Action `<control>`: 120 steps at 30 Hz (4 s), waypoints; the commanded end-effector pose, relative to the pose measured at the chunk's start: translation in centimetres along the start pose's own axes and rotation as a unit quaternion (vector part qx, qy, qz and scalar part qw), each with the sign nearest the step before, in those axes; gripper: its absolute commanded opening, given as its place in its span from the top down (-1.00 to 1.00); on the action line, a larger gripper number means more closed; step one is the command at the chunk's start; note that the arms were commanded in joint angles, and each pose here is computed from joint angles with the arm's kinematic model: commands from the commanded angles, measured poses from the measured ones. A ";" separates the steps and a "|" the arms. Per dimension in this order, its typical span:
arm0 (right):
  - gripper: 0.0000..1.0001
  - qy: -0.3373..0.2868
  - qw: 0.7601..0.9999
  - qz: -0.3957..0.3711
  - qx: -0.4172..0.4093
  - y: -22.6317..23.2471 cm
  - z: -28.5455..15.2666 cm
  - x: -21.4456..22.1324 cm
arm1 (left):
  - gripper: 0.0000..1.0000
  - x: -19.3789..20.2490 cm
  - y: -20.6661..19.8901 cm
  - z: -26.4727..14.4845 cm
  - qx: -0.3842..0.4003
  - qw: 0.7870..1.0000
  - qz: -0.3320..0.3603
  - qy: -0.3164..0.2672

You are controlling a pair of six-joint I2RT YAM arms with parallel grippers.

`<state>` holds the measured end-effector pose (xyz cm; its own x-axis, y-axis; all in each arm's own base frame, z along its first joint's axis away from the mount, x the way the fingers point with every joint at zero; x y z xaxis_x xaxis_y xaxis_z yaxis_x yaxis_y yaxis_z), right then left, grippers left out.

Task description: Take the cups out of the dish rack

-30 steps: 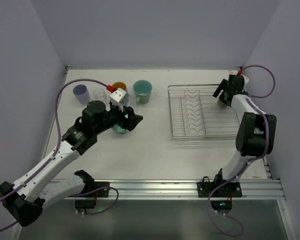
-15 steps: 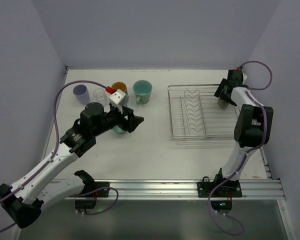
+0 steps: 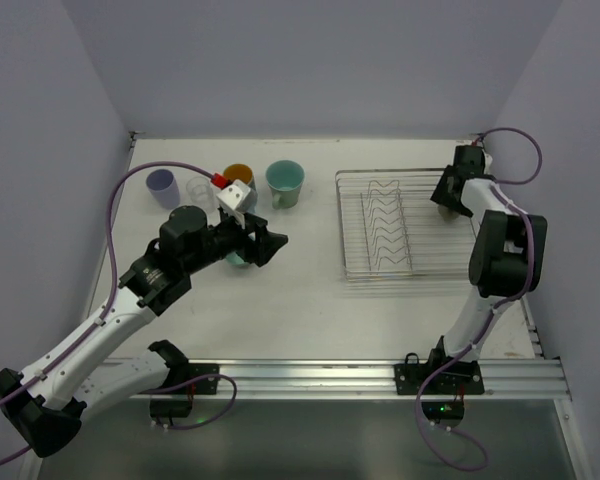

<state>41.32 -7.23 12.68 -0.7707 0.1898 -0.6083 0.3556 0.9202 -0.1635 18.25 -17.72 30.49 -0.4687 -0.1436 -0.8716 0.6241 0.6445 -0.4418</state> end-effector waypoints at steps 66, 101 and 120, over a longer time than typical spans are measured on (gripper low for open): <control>-0.14 -0.077 0.592 0.093 -0.797 13.0 -28.7 10.4 | 1.00 -1.2 -4.7 11.4 0.145 0.984 -0.104 -0.030; -0.98 -0.272 0.825 0.038 -0.495 6.6 -28.1 11.3 | 1.00 9.5 5.3 14.2 -0.229 0.925 -0.033 0.302; -0.98 -0.266 0.826 0.026 -0.496 7.1 -27.2 11.8 | 0.26 11.0 7.3 16.9 -0.263 0.898 -0.012 0.352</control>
<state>20.23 11.00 25.09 -0.3748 0.3123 -0.8729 -0.4250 0.7789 0.4612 27.26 -27.13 12.99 -0.8866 0.2220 -0.4058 0.3060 0.9394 -0.1545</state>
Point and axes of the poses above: each gripper's point midway between its finger pads, its own z axis out along the fingers, its own y axis along the line the jaws close on, x = y × z, the point moved 8 cm from there along -z, back along the fingers, and after that the axes turned 14 degrees about -z, right-handed, at the moved point
